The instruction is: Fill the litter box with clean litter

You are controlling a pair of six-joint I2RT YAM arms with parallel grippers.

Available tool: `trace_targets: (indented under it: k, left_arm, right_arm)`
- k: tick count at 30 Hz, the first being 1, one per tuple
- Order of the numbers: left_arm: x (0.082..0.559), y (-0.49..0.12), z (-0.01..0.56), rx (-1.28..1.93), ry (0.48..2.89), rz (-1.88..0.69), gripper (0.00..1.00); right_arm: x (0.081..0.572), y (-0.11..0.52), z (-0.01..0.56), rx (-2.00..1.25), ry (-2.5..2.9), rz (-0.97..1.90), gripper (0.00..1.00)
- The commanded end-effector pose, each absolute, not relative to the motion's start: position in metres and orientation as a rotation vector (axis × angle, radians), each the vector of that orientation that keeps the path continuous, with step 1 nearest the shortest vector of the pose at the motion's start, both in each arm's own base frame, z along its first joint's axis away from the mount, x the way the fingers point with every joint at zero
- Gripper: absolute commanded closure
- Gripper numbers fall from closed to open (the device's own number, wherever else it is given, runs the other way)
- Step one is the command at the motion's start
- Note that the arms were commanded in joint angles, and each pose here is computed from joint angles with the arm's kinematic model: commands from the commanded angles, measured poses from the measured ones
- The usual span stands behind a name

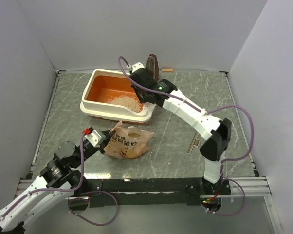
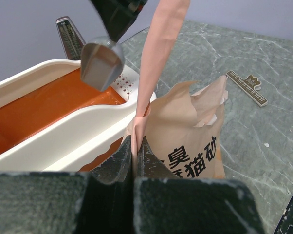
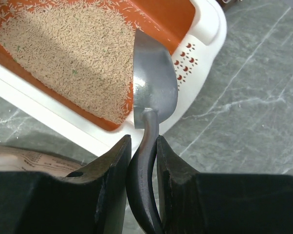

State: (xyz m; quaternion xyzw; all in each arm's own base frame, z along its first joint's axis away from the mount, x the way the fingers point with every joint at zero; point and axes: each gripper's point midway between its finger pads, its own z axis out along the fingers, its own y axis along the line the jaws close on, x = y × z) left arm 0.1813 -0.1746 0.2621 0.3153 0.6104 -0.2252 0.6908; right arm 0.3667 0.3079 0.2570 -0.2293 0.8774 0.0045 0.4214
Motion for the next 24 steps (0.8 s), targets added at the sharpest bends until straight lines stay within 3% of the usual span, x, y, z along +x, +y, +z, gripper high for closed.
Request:
trace_targets:
  k: [1, 9, 18, 24]
  left_arm:
    - [0.177, -0.173, 0.323, 0.625, 1.168, -0.538, 0.99]
    - [0.172, -0.183, 0.322, 0.669, 1.161, -0.585, 0.99]
    - [0.171, -0.19, 0.319, 0.696, 1.172, -0.61, 0.99]
    - [0.17, -0.2, 0.312, 0.734, 1.196, -0.648, 0.99]
  right_arm:
    - [0.341, 0.276, 0.334, -0.444, 2.051, 0.149, 1.0]
    - [0.252, 0.213, 0.385, -0.37, 1.97, 0.4, 1.0]
    - [0.16, 0.185, 0.383, -0.529, 2.025, 0.67, 1.0]
    - [0.13, 0.185, 0.366, -0.653, 2.079, 0.759, 1.0]
